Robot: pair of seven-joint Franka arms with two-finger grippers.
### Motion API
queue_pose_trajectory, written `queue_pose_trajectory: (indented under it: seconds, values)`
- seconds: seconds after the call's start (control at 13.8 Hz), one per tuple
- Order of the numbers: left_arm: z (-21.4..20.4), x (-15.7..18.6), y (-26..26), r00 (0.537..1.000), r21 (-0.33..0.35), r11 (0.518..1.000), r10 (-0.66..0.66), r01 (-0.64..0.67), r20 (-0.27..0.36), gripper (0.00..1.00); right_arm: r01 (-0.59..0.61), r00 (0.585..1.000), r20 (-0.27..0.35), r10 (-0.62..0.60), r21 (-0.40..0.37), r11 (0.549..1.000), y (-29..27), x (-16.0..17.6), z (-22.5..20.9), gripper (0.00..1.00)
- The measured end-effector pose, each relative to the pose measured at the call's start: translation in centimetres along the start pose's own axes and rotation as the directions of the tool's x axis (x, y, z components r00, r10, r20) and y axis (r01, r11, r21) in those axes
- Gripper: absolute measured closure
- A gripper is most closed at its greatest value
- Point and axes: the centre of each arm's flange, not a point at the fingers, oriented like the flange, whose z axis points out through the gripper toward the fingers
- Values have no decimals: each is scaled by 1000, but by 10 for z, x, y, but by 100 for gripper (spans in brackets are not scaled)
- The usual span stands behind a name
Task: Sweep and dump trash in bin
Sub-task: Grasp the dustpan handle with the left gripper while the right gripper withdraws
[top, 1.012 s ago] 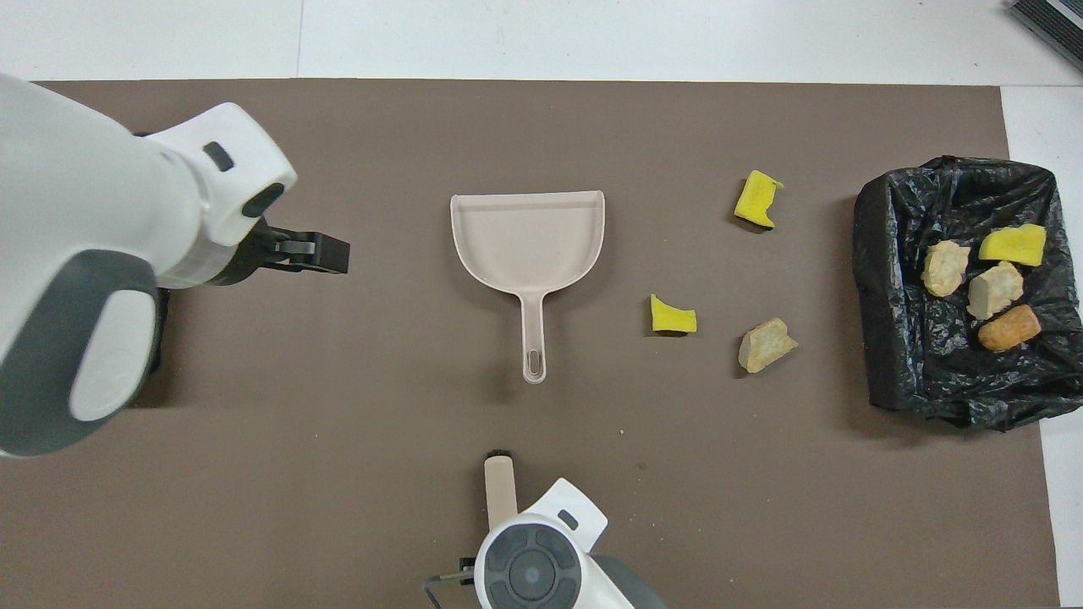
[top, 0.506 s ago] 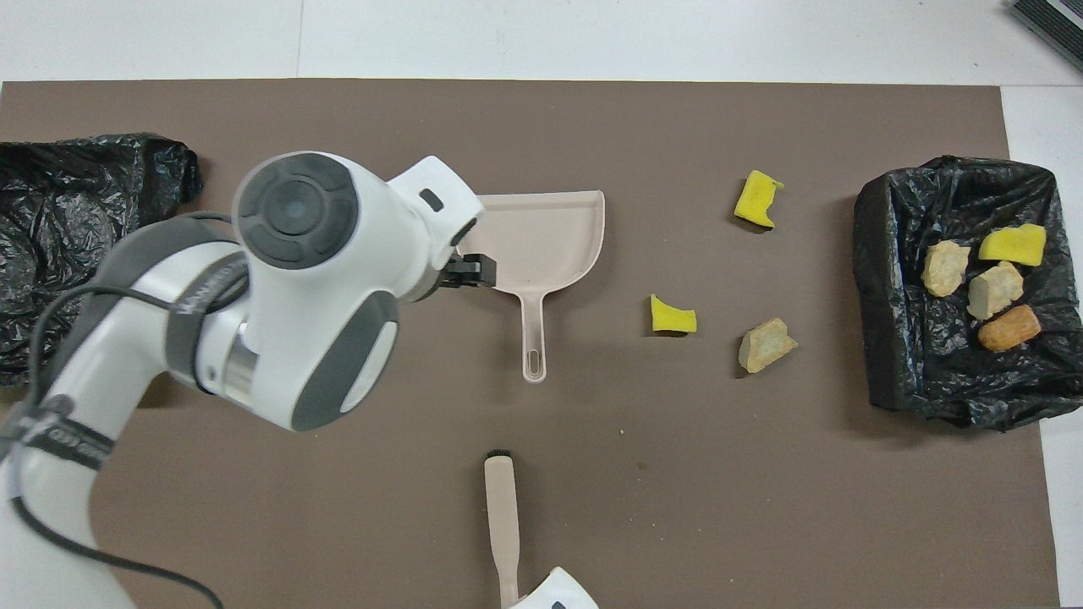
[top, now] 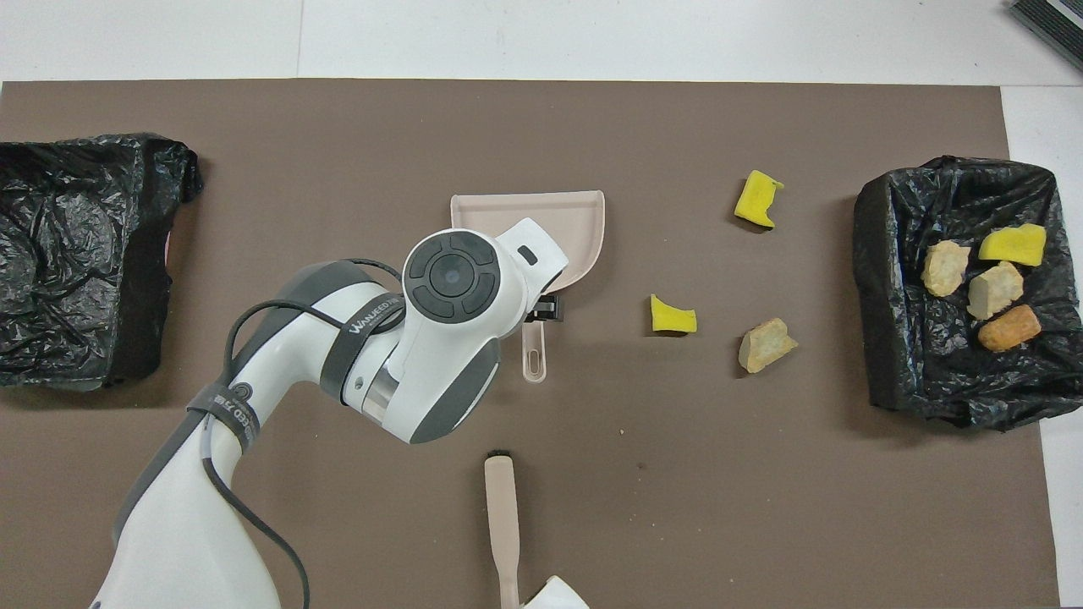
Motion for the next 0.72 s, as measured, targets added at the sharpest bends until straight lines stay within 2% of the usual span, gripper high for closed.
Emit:
queue_pose_trajectory:
  seconds: [0.14,0.22,0.29,0.36,0.51,0.65,0.72]
  values:
    - [2,-4,5,1000,-2,1000,-6,6,-1,0,2,1000,-4,-2,5,1000,0,1,0,38]
    - [5,-8,11,1000,-5,1000,-12,12,-3,0,3,1000,-3,-3,5,1000,0,1,1,45]
    - [13,-13,21,1000,-13,1000,-24,23,-11,0,7,1000,-2,-7,4,1000,0,2,1,45]
    - [24,-17,30,999,-21,999,-33,33,-16,0,7,1000,-2,-7,4,1000,1,3,2,52]
    - [42,-22,40,999,-24,999,-41,40,-14,0,-5,1000,1,5,2,1000,3,10,3,74]
    - [44,-21,39,999,-21,999,-44,44,-12,0,-31,1000,2,31,7,1000,9,21,0,74]
    - [44,-20,38,999,-19,999,-46,46,-11,6,-44,999,7,44,1,999,12,26,-2,74]
